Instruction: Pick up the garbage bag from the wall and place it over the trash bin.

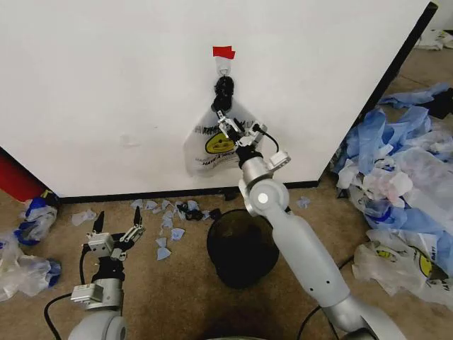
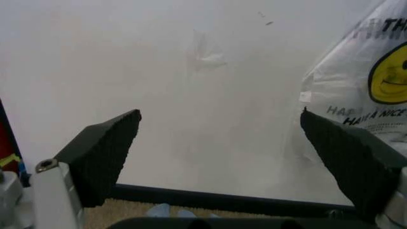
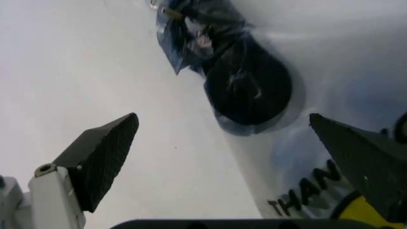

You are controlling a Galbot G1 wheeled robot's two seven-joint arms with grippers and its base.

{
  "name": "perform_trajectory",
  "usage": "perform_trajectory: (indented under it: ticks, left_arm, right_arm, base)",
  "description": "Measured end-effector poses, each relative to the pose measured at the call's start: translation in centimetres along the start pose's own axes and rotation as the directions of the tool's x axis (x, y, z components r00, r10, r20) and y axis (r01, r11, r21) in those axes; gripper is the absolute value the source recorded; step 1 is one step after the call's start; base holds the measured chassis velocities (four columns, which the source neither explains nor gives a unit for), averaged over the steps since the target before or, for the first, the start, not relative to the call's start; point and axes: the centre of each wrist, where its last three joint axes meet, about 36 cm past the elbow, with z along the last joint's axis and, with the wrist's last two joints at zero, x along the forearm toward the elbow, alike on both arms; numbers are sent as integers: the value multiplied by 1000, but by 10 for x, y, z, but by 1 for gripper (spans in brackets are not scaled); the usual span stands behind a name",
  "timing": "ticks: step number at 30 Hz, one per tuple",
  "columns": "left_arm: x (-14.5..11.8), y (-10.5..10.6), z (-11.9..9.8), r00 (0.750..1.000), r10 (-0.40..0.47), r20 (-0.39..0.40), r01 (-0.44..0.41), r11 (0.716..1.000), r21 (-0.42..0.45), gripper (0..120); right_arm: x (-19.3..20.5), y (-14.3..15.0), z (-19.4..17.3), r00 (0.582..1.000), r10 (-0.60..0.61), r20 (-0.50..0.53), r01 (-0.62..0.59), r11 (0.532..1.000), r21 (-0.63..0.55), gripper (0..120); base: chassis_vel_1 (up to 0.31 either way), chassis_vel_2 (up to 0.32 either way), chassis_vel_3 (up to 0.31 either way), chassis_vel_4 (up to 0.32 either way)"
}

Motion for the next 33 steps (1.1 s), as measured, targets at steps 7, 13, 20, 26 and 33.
perform_trajectory:
  ticks: [7,13,20,26,33]
  left_arm:
    - [3,2,1,1000,-11,4,11,1000,-3,98]
    - [6,1,2,1000,-16,5,16,1000,-2,99]
    - [7,-1,6,1000,-21,5,21,1000,0,98]
    - [8,-2,7,1000,-22,3,22,1000,3,99]
    - [7,-3,10,1000,-25,2,25,1000,5,98]
  right_arm:
    - [-12,-1,3,1000,-6,2,6,1000,1,99]
    - [-18,-3,0,1000,-9,10,9,1000,2,99]
    - [-24,-5,1,1000,-12,16,12,1000,1,99]
    - [-30,-7,0,1000,-12,21,12,1000,1,99]
    - [-29,-5,3,1000,-19,20,19,1000,-7,99]
  base:
    - [0,0,0,0]
    - [0,0,0,0]
    - [0,0,0,0]
    - [0,0,0,0]
    - [0,0,0,0]
